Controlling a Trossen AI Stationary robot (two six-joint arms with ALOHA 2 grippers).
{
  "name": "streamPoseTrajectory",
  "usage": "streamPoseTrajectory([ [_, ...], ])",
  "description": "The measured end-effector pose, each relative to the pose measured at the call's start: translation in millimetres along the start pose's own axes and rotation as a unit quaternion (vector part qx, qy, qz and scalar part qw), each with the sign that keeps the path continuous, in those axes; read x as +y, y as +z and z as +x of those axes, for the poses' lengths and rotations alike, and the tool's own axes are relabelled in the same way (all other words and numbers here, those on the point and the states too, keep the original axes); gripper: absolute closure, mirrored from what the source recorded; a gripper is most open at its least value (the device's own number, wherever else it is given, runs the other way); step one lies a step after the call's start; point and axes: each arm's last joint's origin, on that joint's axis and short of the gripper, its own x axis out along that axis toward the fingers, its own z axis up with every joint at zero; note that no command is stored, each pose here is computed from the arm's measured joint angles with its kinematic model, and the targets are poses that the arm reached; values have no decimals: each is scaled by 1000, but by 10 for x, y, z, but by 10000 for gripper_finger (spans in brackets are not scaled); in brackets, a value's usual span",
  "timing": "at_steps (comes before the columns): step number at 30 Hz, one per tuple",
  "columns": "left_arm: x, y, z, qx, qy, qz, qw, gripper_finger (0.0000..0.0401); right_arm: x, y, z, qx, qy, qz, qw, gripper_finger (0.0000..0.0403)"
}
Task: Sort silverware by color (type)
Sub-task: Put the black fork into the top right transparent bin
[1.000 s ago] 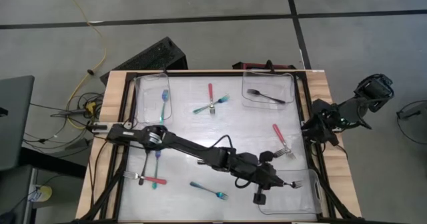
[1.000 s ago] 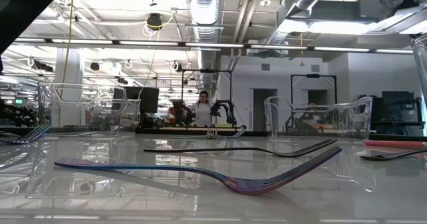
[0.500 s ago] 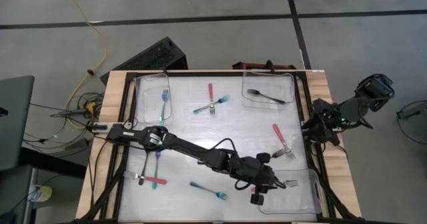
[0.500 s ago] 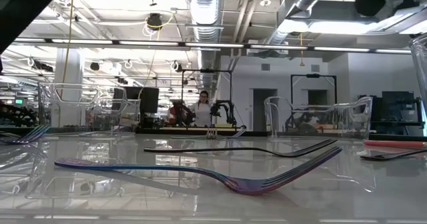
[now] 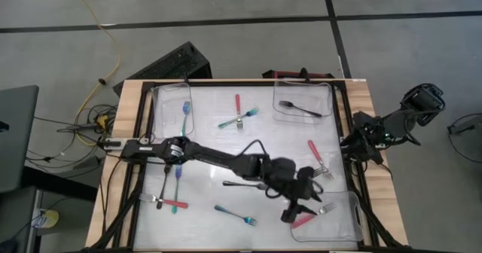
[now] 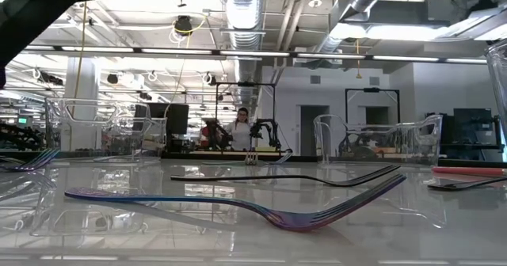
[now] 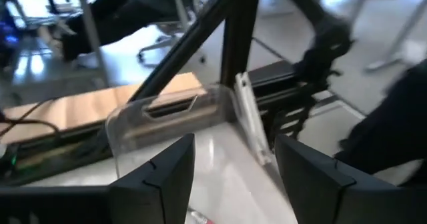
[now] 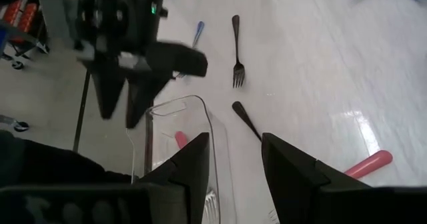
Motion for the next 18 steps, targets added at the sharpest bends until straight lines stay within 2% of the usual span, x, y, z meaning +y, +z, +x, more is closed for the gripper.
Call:
streamPoseTrajectory([
  [2,-19,105,-100,11,-5,-2,1000,219,0,0,0,0,0,0,1000,243],
  [4,-46,184,-208,36,18,7,999,225,0,-1,3,1,-1,1,1000,243],
  [9,-277,394,-639,96,126,64,985,234,-2,0,4,-2,-4,9,1000,243],
  [12,-469,522,-967,119,197,105,967,236,-9,8,4,-16,-16,19,1000,243],
  [15,-625,607,-1281,140,268,142,942,236,3,26,26,-28,-29,20,999,243],
  [18,-767,685,-1600,160,322,162,919,236,55,59,78,-30,-30,-4,999,243],
])
